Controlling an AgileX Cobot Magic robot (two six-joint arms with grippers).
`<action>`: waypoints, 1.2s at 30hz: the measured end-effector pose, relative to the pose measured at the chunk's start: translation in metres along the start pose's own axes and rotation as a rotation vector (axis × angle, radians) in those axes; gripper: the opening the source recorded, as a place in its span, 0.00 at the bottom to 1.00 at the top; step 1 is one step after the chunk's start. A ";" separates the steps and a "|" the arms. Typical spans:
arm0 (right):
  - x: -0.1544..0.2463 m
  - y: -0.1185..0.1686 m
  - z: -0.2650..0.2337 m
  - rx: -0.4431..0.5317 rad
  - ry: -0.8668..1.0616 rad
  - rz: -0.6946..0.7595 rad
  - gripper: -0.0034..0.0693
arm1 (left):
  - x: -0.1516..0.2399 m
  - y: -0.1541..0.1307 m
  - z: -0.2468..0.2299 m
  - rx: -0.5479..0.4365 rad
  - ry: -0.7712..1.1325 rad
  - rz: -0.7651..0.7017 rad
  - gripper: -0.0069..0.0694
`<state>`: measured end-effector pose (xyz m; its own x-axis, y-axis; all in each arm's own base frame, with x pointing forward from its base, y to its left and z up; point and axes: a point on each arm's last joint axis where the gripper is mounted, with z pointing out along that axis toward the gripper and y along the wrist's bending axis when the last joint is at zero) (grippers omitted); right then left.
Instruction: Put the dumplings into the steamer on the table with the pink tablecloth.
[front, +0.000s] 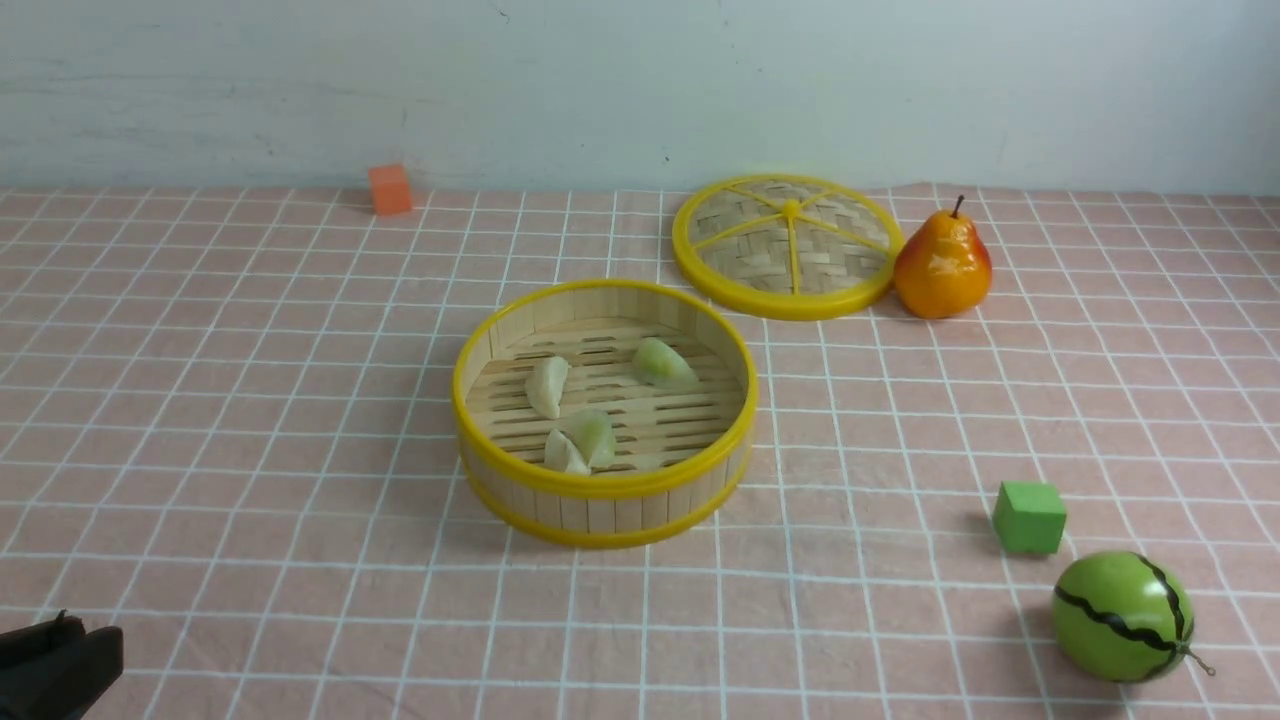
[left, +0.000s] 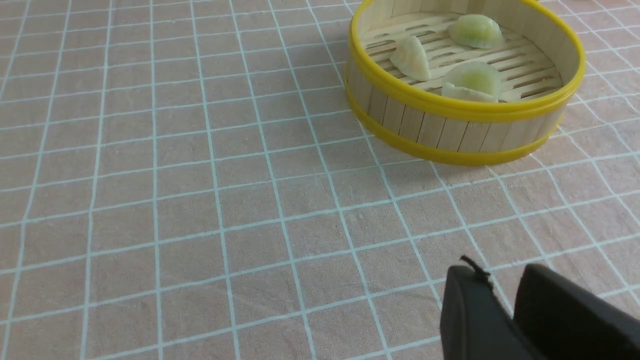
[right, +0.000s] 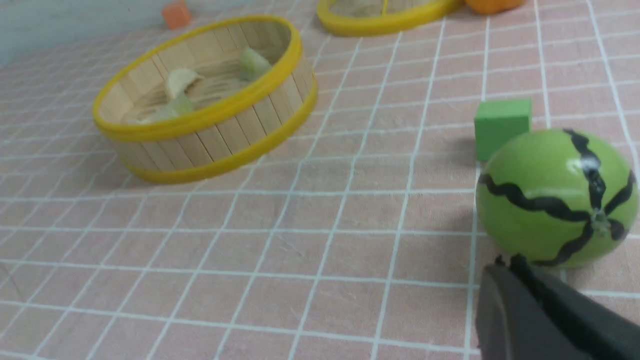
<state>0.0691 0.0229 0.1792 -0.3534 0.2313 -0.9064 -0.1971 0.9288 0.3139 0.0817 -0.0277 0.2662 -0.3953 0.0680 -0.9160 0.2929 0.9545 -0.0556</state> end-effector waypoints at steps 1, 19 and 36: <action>0.000 0.000 0.000 0.001 -0.003 -0.033 0.03 | 0.000 0.000 0.000 0.000 0.000 0.000 0.28; 0.006 -0.019 -0.021 0.295 -0.061 -0.019 0.03 | 0.000 0.000 0.000 0.000 -0.001 -0.001 0.28; 0.006 -0.019 -0.021 0.299 -0.058 -0.022 0.05 | 0.000 0.000 0.000 0.000 0.000 -0.001 0.31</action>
<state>0.0519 0.0003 0.1735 -0.2973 0.2186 -0.9294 0.0773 0.9758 0.2048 0.0816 -0.0276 0.2659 -0.3959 0.0672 -0.9158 0.2925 0.9546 -0.0564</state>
